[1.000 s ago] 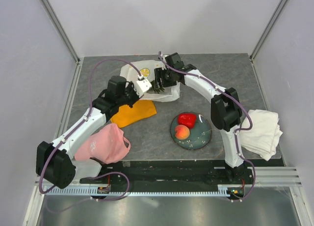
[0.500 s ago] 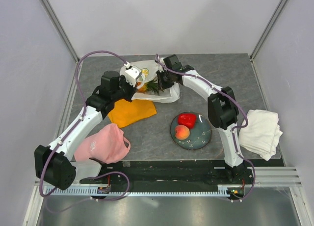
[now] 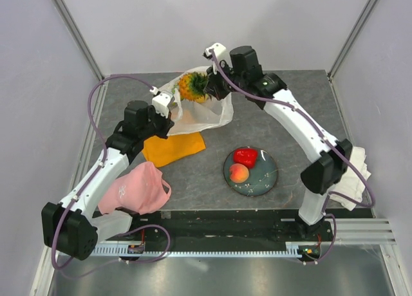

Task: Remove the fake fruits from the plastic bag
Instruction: Take out the fake fruit from the plastic bag, then place the fake fruit on the plate.

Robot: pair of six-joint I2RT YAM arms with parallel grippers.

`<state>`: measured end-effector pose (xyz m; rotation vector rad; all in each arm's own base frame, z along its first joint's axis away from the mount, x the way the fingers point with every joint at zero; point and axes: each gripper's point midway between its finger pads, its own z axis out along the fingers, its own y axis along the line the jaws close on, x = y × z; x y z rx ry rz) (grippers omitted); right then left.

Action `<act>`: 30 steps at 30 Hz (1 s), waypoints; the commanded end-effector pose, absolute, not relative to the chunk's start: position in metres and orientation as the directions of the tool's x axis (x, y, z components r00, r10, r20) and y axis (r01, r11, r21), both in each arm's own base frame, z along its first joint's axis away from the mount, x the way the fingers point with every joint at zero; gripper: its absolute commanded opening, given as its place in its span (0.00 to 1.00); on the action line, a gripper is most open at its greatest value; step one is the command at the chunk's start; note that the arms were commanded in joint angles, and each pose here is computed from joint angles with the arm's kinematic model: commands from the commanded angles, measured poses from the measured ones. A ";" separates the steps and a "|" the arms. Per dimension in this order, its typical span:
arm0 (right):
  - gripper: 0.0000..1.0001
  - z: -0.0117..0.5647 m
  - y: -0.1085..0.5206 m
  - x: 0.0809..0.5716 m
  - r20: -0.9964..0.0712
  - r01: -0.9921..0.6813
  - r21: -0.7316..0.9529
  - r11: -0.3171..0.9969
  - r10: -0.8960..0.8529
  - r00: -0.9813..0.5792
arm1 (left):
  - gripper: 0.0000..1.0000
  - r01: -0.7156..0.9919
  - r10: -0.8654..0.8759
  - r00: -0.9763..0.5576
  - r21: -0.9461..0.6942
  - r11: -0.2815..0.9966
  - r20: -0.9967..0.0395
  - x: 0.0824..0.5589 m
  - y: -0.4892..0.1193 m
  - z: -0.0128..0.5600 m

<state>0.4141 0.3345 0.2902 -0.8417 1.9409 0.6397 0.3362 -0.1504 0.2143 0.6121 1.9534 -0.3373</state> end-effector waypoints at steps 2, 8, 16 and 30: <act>0.00 0.363 0.332 0.366 -0.942 -0.860 -0.008 0.511 -0.293 -0.165 | 0.02 0.520 0.169 -0.347 -0.039 0.853 -0.923 0.337 -0.150 0.224; 0.00 0.399 0.311 0.310 -0.941 -0.909 -0.056 0.413 -0.325 -0.090 | 0.02 0.509 0.139 -0.364 -0.072 0.858 -0.921 0.341 -0.152 0.220; 0.00 0.367 0.223 0.235 -0.782 -0.919 -0.253 0.302 -0.624 0.010 | 0.02 0.503 0.149 -0.341 -0.047 0.863 -0.928 0.350 -0.150 0.225; 0.00 0.259 0.080 0.171 -0.398 -0.859 -0.453 0.238 -0.916 -0.044 | 0.02 0.505 0.134 -0.333 -0.057 0.861 -0.933 0.352 -0.146 0.225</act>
